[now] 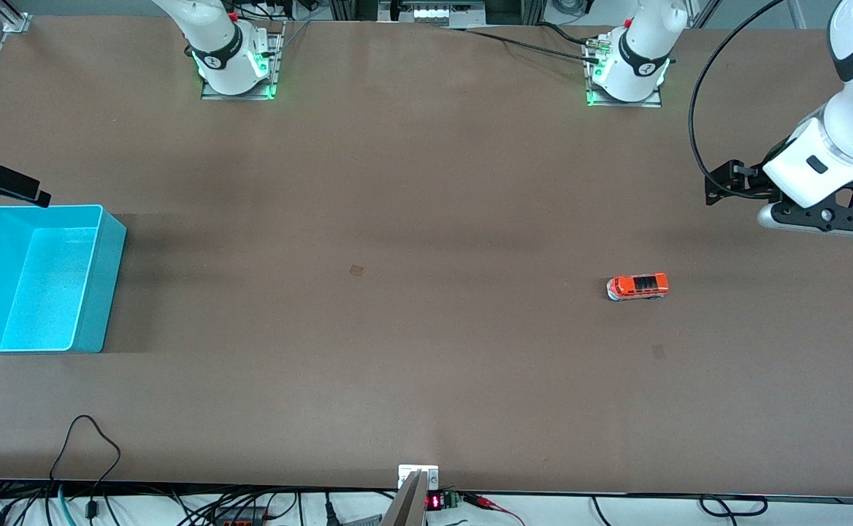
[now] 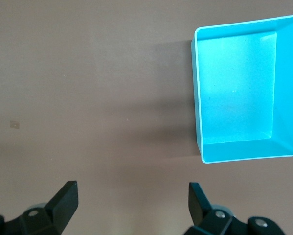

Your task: Wind up bus and store in blue box

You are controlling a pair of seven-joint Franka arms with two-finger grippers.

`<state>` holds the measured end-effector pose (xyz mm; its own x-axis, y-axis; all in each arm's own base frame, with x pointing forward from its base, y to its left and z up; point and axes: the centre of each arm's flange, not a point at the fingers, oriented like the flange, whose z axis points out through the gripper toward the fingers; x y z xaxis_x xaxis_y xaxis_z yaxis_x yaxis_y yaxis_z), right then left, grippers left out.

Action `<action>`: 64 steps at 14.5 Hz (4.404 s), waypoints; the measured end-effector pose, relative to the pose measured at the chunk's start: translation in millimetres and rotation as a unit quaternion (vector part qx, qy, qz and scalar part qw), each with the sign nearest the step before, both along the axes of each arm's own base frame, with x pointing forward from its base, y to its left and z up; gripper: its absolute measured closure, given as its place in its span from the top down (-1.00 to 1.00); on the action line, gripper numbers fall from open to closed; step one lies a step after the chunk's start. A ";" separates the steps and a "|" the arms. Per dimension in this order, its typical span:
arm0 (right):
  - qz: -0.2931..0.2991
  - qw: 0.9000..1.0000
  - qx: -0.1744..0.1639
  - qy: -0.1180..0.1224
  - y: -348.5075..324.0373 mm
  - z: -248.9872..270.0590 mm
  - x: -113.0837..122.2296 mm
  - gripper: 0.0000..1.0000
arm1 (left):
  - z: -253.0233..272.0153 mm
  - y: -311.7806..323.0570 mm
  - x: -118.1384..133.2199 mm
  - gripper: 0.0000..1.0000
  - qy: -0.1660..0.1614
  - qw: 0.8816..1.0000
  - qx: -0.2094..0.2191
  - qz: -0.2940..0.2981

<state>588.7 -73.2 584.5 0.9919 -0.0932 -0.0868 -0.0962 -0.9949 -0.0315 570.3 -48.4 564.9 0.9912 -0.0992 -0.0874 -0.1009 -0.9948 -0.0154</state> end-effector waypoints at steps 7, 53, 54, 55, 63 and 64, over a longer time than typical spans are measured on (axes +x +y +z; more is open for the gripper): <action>0.000 1.000 0.000 -0.002 -0.1 0.2 0.6 1.00 | -0.6 0.2 0.2 1.00 0.001 1.000 0.000 -0.005; 0.001 1.000 0.000 -0.003 1.1 -6.0 3.1 1.00 | -364.1 44.0 14.8 0.03 -0.023 0.747 -0.046 -0.663; 0.001 1.000 0.000 -0.003 1.1 -5.9 3.2 1.00 | -364.5 62.5 16.2 0.03 -0.021 0.742 -0.047 -0.668; 0.001 1.000 0.000 -0.003 1.3 -5.9 3.2 1.00 | -364.4 82.7 17.9 0.03 -0.020 0.738 -0.049 -0.672; 0.002 1.000 0.000 -0.003 1.4 -5.9 3.2 1.00 | -367.8 204.5 18.3 0.12 -0.027 0.734 -0.043 -0.677; 0.002 1.000 0.000 -0.003 1.5 -5.9 3.2 1.00 | -377.8 208.1 15.8 0.28 -0.025 0.737 -0.047 -0.674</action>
